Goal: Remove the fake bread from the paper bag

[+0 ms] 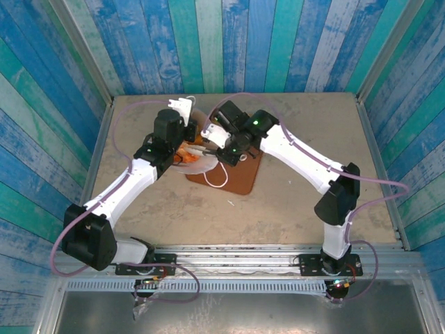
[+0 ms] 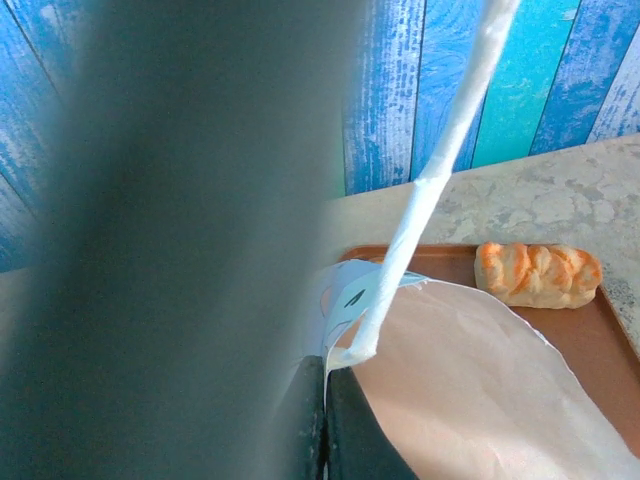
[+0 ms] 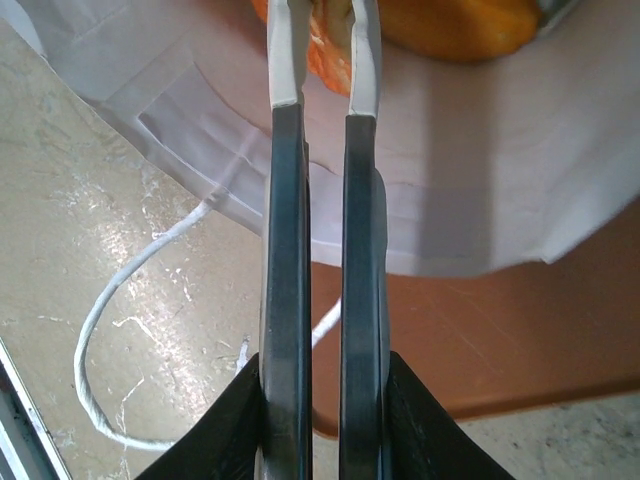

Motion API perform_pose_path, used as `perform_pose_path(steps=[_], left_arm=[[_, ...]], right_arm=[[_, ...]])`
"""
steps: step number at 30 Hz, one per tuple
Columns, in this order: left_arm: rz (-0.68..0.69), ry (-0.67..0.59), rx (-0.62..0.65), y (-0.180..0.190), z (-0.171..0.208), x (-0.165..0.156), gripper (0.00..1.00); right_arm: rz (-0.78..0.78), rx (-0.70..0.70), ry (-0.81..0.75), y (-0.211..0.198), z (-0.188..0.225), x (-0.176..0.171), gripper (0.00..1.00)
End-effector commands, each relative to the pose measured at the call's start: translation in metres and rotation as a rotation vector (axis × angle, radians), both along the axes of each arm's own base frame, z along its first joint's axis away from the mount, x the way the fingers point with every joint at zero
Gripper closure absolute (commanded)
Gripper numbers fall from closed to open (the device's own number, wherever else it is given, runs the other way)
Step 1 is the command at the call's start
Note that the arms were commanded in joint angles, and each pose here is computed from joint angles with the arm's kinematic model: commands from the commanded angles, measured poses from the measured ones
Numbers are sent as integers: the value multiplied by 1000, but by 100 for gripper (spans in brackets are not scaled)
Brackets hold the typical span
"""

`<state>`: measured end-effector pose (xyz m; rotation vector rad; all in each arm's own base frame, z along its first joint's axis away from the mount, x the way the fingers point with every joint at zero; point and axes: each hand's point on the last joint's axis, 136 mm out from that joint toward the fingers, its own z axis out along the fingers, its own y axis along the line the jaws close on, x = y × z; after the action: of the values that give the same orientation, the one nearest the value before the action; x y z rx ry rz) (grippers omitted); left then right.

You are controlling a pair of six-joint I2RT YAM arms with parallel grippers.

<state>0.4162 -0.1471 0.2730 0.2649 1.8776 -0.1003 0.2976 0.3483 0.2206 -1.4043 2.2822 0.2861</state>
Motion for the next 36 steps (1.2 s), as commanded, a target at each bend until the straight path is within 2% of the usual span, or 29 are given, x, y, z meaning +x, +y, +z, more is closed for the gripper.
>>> perform_pose_path(steps=[1, 13, 20, 36], left_arm=[[40, -80, -45, 6, 33, 1, 99], [123, -94, -75, 19, 44, 3, 100], [224, -91, -66, 35, 46, 7, 100], [281, -100, -113, 53, 49, 3, 100]], right_arm=[[-40, 65, -85, -8, 37, -1, 90], [-107, 62, -121, -34, 49, -10, 97], [-117, 78, -116, -45, 55, -22, 97], [-269, 167, -216, -98, 99, -33, 98]])
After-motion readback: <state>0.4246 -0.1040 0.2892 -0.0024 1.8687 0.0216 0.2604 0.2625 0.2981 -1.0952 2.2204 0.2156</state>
